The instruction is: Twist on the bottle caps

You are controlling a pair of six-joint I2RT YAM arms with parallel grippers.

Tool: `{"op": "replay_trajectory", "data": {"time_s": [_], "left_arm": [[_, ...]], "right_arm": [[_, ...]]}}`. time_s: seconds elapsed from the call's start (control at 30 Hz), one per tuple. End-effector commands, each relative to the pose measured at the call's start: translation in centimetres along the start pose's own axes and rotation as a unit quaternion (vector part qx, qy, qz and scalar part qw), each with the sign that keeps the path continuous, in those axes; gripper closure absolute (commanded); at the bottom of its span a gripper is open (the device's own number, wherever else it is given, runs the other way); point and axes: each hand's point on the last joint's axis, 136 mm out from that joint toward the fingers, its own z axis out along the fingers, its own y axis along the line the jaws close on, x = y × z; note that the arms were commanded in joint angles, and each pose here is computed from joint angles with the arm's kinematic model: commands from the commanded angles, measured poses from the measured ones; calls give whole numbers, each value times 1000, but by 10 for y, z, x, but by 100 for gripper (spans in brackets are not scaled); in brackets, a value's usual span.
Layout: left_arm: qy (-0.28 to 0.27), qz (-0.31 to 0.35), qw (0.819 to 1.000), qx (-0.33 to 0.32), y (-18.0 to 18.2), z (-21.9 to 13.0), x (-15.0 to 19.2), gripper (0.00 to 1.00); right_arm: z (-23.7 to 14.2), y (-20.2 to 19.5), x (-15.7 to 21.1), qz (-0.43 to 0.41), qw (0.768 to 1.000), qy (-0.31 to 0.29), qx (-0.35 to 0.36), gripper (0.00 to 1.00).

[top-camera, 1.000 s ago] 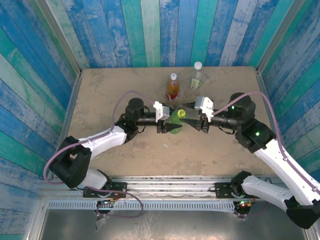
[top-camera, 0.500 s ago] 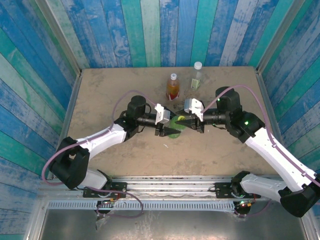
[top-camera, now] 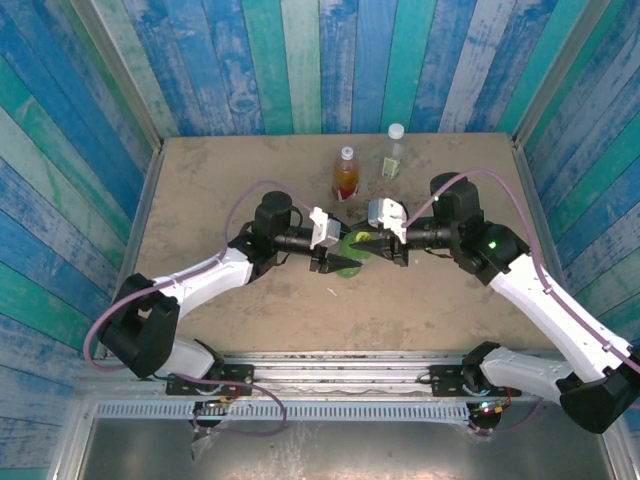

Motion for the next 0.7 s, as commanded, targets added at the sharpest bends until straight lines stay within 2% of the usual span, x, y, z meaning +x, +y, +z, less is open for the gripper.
{"op": "replay_trajectory", "data": {"time_s": [0.0,0.17,0.23,0.43,0.67], "left_arm": [[-26,38,999,-5,-4,-7,-29,39],[-25,38,999,-3,-4,-7,-28,39],[-26,39,999,-2,-4,-7,-29,39],[-24,38,999,-1,-5,-7,-28,39],[-21,37,999,-4,-3,-7,-26,39]], "right_arm": [[1,2,4,10,1000,8,-11,65],[0,1,3,9,1000,8,-10,65],[1,0,4,8,1000,10,-6,62],[3,-2,6,9,1000,14,-5,60],[1,-3,2,7,1000,9,-5,71]]}}
